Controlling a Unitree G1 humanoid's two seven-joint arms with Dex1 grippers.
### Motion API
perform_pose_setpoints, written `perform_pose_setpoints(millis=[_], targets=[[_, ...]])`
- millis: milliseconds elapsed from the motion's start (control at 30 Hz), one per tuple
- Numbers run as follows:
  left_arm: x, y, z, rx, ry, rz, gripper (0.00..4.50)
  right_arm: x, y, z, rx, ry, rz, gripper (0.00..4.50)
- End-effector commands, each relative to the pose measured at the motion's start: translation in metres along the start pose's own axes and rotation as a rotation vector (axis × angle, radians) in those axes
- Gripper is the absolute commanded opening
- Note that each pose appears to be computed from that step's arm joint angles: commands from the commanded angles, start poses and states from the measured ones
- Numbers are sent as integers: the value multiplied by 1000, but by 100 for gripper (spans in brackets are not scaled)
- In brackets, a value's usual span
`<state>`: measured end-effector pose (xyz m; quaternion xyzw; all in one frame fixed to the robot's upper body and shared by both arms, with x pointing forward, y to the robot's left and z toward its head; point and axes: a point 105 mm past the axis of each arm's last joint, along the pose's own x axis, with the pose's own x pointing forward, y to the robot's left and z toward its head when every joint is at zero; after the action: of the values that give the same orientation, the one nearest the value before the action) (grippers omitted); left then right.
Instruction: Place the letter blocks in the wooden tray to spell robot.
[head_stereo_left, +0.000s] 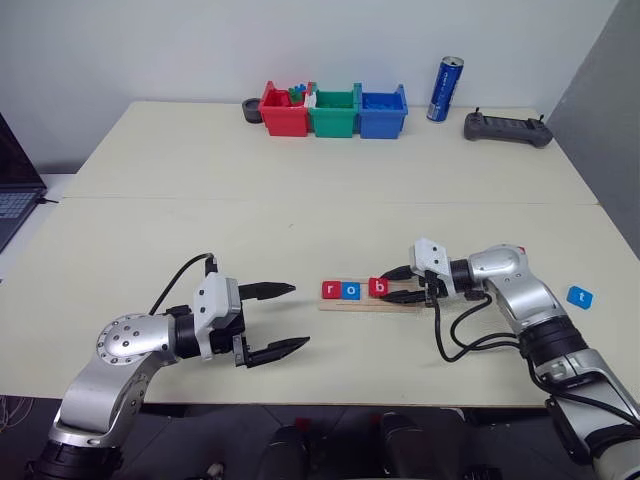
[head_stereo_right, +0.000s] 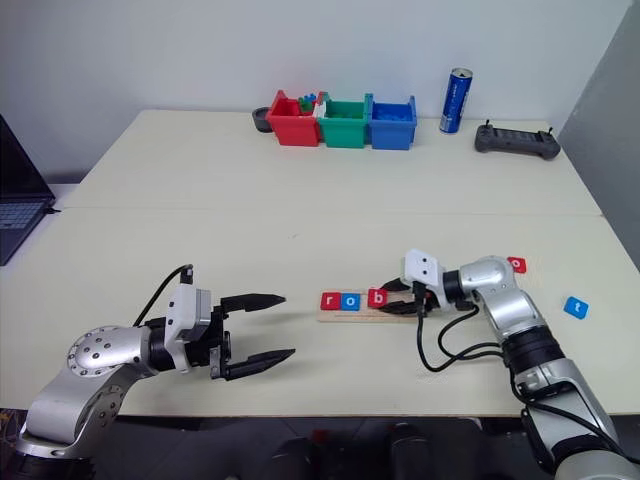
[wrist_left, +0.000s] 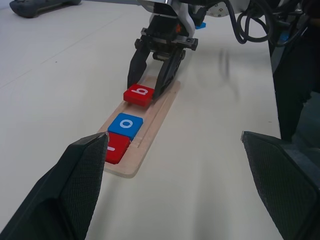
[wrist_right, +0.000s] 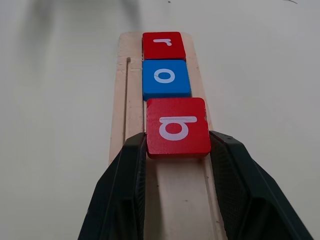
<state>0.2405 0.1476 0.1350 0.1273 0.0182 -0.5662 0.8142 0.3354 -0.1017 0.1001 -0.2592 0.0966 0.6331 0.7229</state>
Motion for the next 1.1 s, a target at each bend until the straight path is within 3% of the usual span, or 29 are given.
perform_pose_setpoints(millis=[33,200,500,800,967,1100], targets=[[0,-2,10,33,-24,0,450,2,-3,15,-57,-29,3,146],[0,-1,10,34,-22,4,450,3,-6,15,-61,-28,-3,146],[1,-2,9,29,-21,4,450,-5,-11,20,-40,-49,-28,447],[3,0,9,29,-27,-5,450,-32,-6,39,-3,-109,-65,447],[5,2,8,31,-30,-10,450,-52,4,34,10,-77,-114,447],[9,4,11,36,-49,-14,450,-74,-4,23,60,-51,-266,447]])
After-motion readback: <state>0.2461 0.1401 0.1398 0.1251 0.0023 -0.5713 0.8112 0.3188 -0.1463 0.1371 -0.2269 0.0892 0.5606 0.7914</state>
